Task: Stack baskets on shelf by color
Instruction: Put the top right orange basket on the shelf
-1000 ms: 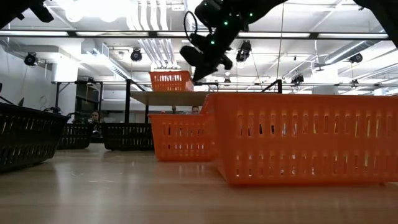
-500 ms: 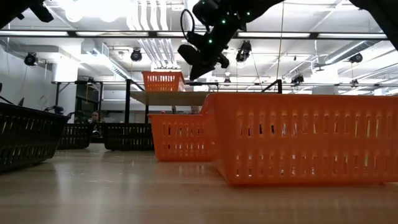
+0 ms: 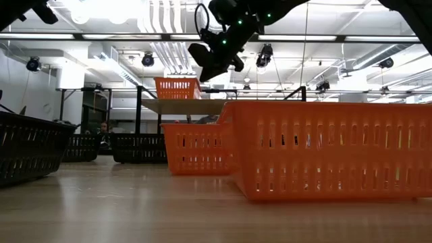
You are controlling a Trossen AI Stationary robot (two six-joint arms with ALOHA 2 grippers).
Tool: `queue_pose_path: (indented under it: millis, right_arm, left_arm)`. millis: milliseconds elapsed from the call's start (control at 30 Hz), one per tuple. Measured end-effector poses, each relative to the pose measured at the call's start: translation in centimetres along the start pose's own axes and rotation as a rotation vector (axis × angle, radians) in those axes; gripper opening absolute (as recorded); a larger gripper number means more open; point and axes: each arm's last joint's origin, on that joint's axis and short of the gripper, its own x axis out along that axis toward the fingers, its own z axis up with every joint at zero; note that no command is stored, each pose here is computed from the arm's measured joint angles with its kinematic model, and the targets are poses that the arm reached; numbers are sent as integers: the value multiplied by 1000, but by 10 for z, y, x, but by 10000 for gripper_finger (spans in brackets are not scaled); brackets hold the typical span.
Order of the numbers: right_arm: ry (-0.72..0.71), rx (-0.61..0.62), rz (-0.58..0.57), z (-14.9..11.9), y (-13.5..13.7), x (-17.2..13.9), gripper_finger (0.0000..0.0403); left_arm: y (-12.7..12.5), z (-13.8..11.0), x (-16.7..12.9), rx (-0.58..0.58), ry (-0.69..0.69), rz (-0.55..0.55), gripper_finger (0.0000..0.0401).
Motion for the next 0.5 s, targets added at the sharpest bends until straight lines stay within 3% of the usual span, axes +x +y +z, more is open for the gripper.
queue_pose_path:
  millis: [500]
  right_arm:
    - [22, 14, 23, -13, 6, 16, 9]
  left_arm:
    - [0, 0, 0, -2, 0, 0, 8]
